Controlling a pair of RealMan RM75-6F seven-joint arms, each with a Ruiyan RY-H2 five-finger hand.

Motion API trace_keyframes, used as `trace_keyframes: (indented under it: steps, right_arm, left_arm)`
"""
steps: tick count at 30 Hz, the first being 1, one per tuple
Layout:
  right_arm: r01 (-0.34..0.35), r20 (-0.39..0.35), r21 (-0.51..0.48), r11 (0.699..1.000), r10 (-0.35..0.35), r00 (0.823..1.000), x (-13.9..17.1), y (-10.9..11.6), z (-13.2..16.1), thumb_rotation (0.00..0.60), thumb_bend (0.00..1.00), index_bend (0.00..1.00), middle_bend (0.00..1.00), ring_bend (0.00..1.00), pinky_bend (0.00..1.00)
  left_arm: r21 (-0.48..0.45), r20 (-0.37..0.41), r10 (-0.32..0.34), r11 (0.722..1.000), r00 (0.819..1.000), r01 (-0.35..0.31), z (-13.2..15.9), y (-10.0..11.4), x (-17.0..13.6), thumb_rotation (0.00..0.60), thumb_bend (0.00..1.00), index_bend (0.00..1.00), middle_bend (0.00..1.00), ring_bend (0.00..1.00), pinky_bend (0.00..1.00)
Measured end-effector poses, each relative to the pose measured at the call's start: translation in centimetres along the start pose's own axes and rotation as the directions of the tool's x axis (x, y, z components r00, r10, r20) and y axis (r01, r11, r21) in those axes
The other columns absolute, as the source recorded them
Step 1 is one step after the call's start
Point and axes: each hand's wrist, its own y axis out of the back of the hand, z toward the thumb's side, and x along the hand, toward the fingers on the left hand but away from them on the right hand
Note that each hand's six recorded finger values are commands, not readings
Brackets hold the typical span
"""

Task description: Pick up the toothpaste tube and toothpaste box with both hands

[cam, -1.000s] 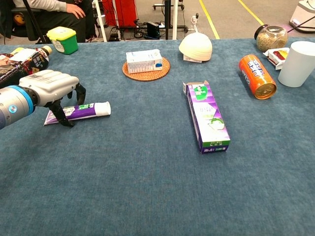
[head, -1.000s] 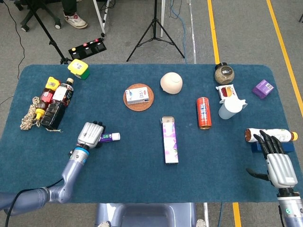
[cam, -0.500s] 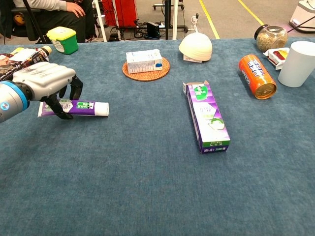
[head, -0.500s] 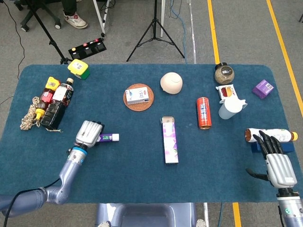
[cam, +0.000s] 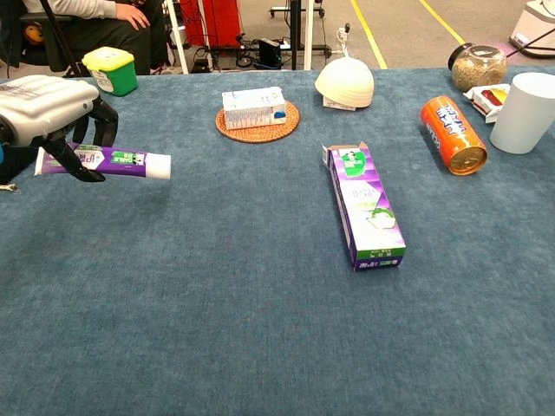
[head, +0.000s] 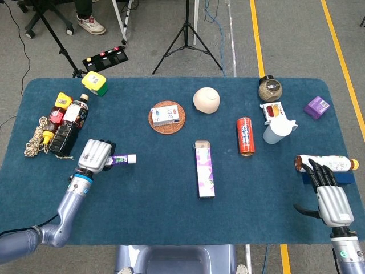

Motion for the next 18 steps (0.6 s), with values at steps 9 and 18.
trace_keyframes:
  steps: [9, 18]
  right_arm:
    - [-0.071, -0.087, 0.030, 0.997, 0.073, 0.994, -0.8, -1.3, 1.8, 0.600, 0.00, 0.07, 0.00, 0.00, 0.00]
    - [-0.243, -0.297, -0.012, 0.970, 0.228, 0.927, -3.5, -2.2, 7.0, 0.600, 0.00, 0.11, 0.07, 0.02, 0.00]
  left_arm:
    - [-0.049, -0.009, 0.048, 0.998, 0.999, -0.048, -1.7, 3.1, -0.8, 0.600, 0.41, 0.65, 0.53, 0.53, 0.72]
    - [-0.083, -0.048, 0.115, 0.989, 0.992, -0.119, -4.7, 7.7, -2.2, 0.600, 0.41, 0.65, 0.53, 0.53, 0.72]
